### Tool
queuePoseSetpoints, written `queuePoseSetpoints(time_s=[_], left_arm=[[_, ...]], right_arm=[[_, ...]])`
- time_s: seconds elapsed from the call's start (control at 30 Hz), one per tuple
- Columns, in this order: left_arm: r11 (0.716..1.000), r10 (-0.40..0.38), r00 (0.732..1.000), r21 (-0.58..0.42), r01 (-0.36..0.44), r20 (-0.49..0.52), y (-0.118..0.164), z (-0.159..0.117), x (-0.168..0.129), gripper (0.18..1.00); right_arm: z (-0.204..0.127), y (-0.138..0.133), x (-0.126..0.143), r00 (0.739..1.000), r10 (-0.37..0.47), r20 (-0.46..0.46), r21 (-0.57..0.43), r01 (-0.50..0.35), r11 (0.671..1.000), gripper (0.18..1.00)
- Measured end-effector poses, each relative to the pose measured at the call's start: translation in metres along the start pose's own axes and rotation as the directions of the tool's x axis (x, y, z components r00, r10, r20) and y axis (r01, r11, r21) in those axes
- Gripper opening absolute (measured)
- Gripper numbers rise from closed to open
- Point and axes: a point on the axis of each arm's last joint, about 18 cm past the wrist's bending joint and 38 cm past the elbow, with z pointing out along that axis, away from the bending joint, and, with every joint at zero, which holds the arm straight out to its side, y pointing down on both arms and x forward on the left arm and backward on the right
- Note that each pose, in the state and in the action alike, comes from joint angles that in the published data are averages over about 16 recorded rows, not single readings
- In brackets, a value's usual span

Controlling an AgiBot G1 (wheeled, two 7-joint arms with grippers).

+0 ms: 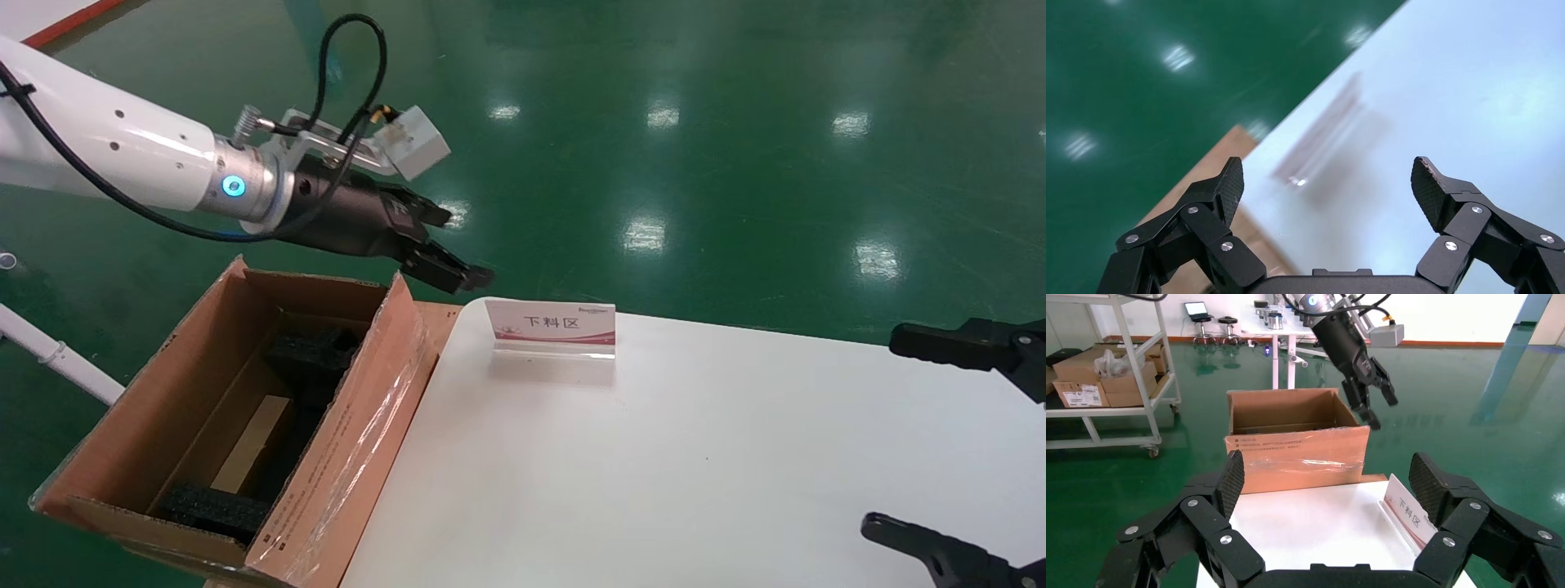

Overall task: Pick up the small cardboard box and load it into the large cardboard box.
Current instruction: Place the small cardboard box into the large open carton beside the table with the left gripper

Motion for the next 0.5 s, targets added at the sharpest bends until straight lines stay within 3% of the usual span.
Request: queuePoseSetpoints(time_s=[0.23, 0.5], left_arm=[[0.996, 0.026, 0.989, 0.085, -0.014, -0.146, -0.001, 0.012, 0.032, 1.001], [0.98, 0.075, 0.956, 0.2, -0.018, -0.284, 0.0, 0.014, 0.065, 1.001]], right_arm=[[0.0, 0.0, 0.0, 1.0, 0.0, 0.0, 0.0, 0.0, 1.0, 1.001], [0.0, 0.0, 0.0, 1.0, 0.0, 0.0, 0.0, 0.0, 1.0, 1.001]])
